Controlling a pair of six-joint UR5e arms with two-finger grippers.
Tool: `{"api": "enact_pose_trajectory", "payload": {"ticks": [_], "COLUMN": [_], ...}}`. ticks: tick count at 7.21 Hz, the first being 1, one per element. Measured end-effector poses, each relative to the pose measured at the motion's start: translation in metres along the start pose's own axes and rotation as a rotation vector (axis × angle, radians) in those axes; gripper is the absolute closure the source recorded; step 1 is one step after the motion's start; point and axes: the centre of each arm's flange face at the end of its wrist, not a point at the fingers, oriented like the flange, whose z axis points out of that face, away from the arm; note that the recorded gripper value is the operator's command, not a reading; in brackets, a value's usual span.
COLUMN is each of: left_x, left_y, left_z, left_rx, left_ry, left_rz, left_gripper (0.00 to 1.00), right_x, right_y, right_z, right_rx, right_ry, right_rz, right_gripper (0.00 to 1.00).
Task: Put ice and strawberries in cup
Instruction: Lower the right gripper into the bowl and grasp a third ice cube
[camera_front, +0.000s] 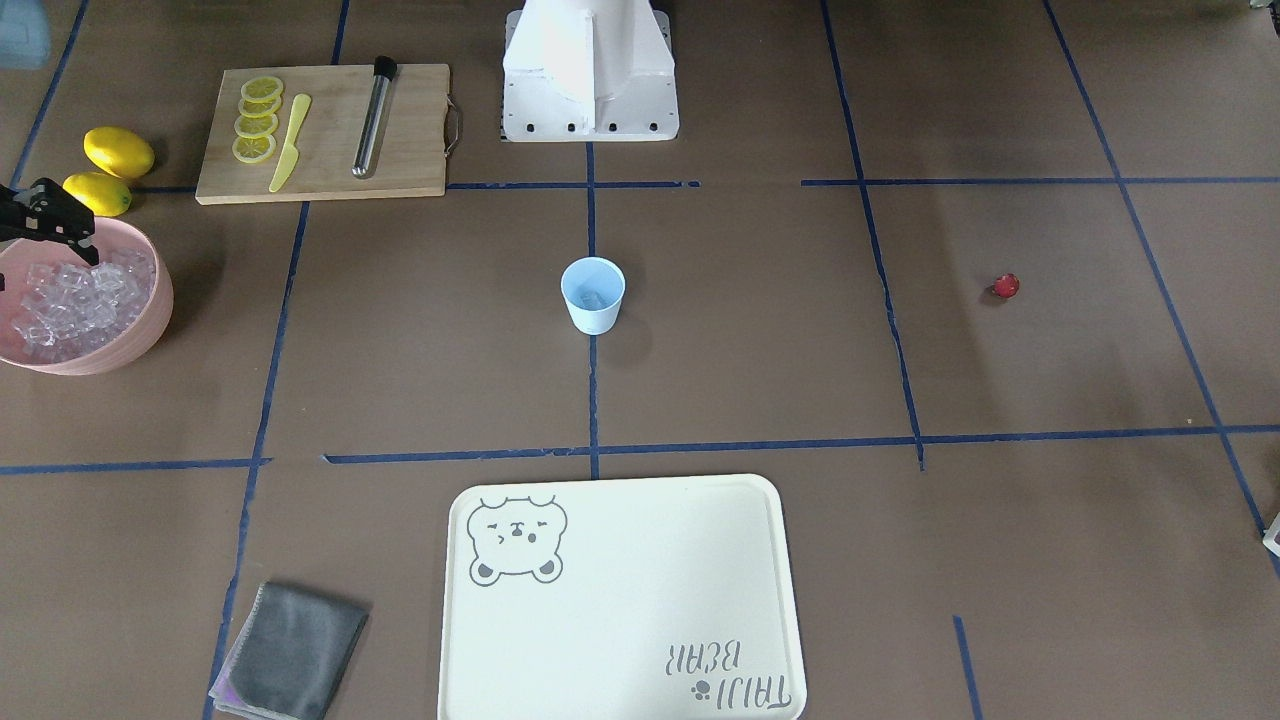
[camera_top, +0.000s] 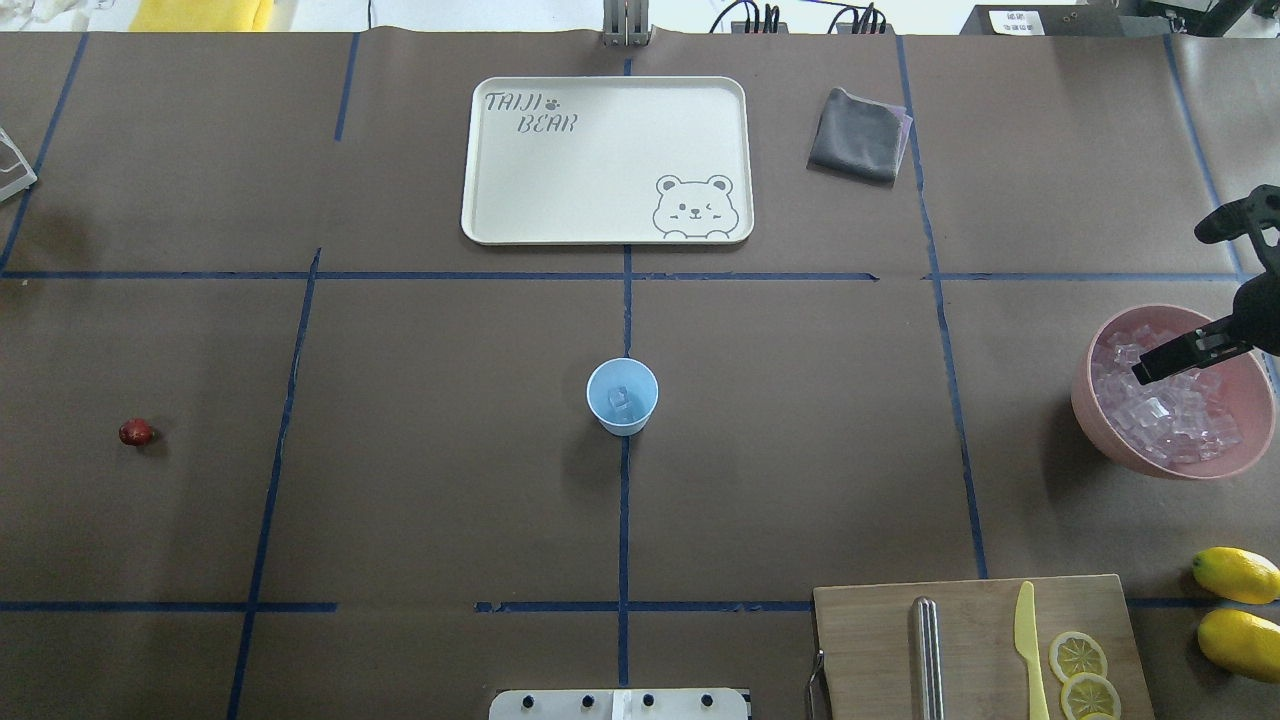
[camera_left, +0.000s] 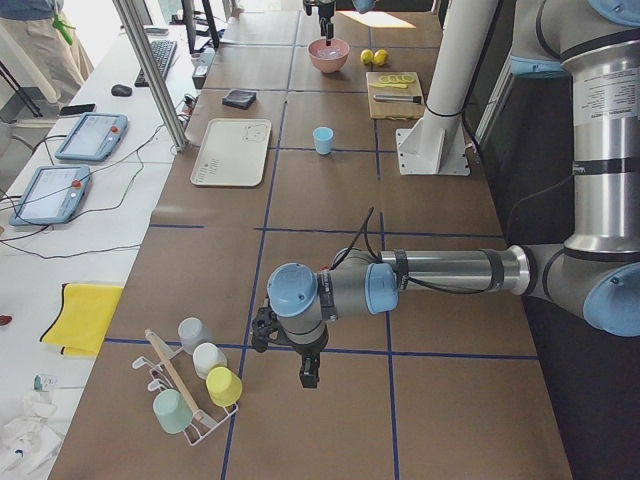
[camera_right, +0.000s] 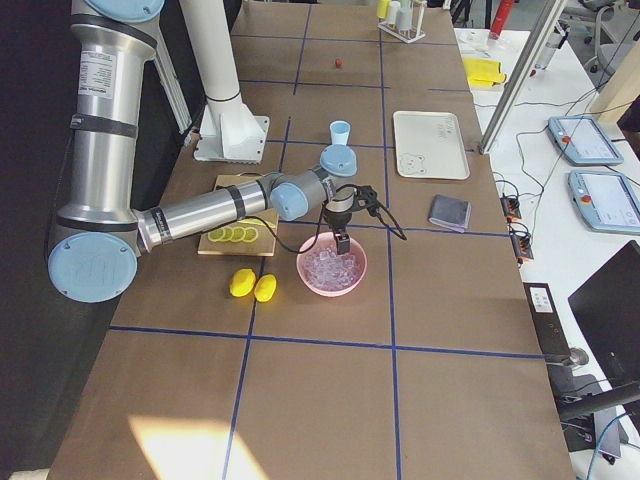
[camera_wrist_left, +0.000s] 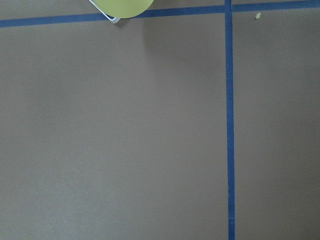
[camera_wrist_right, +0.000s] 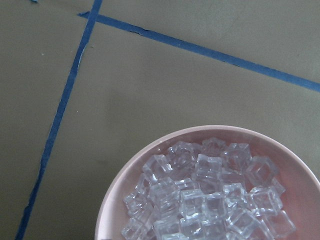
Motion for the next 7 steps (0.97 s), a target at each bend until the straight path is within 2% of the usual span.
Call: {"api": "enact_pose_trajectory", "payload": {"ticks": [3, 7], "left_x": [0.0, 0.0], "left_y": [0.0, 0.0], "left_z": [0.0, 0.0], "left_rx": [0.0, 0.0], "left_ry": [0.0, 0.0], "left_rz": [0.0, 0.0], "left_gripper": [0.0, 0.0], "right_x": [-0.009, -0.007], "right_y": [0.009, 0.019], "right_z": [0.019, 0.039], "right_rx": [-0.03, -0.074], "right_ry": [0.033, 0.048], "right_rz": [0.009, 0.007], "right_gripper": [0.16, 0.2]}}
